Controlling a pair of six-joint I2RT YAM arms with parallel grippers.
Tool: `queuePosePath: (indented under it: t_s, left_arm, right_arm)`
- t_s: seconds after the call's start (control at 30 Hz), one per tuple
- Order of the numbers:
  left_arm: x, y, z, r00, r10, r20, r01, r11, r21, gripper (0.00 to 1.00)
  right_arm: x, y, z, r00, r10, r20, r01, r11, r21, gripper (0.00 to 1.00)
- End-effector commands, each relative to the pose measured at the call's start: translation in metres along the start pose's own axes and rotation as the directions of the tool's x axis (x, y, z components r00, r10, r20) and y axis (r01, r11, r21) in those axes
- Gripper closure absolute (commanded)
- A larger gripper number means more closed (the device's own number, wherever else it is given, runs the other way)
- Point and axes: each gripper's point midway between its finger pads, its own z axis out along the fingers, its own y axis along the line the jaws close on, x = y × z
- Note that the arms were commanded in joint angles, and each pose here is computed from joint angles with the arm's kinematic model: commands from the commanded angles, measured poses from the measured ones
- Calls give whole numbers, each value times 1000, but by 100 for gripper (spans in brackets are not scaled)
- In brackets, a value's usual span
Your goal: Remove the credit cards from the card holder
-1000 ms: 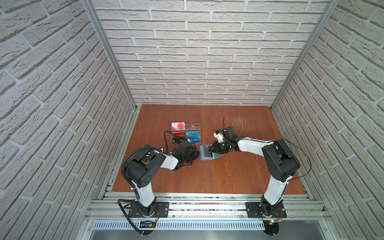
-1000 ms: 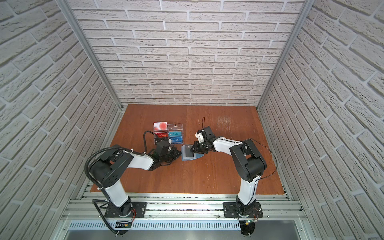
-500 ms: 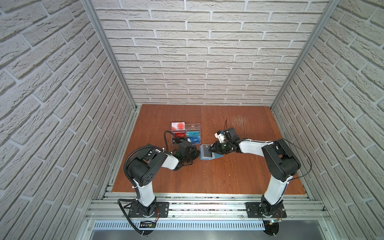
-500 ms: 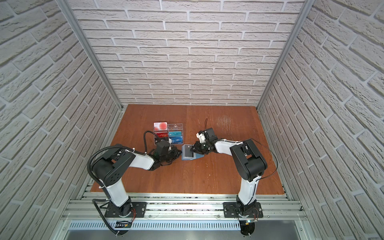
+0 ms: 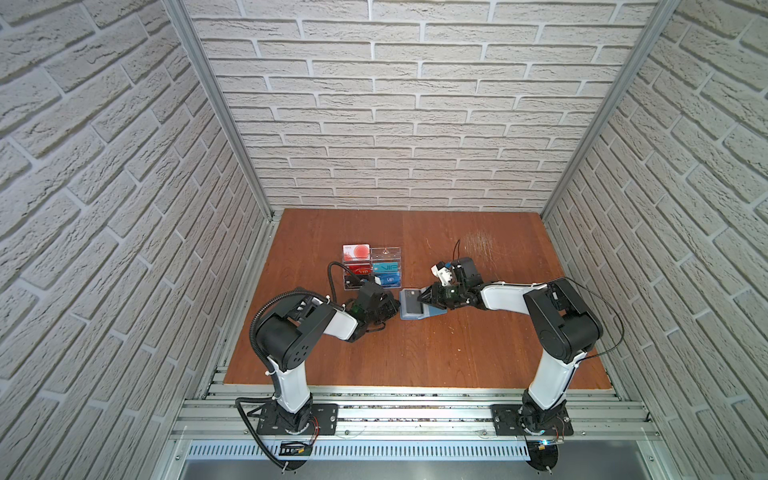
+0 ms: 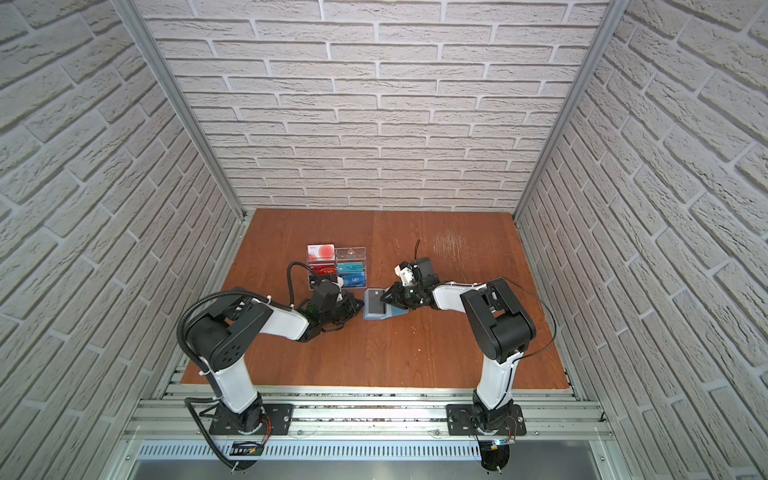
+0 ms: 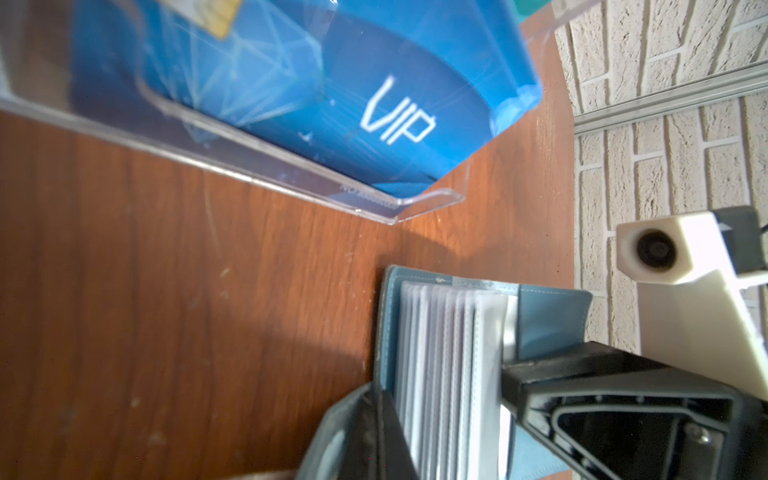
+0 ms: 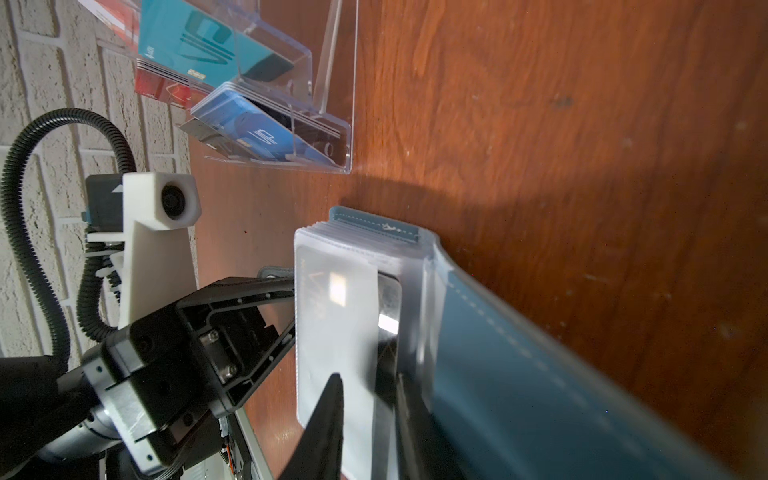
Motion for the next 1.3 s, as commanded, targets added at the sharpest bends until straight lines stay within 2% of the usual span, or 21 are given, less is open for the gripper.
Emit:
queuePosePath:
  t_s: [0.0,0.73,0.97,1.27]
  left_arm:
    - [14,21,3,999,-13,-33,11,998,-56,100]
    - [14,19,3,999,-12,-32,10,999,-51,100]
    - [14,18,3,999,-12,-33,10,999,-49,100]
    - [15,18,3,999,-9,-35,7,999,-50,100]
  right_arm:
    - [-12,29,-12,997,-49,53,54,993,-105,76]
    - [-11,35,1,999,-31,32,36,979,-199,78]
    - [-7,35,7,999,-42,13,43,981,-189,78]
    - [-2,29,9,997,-76,-13,74,990,-117,78]
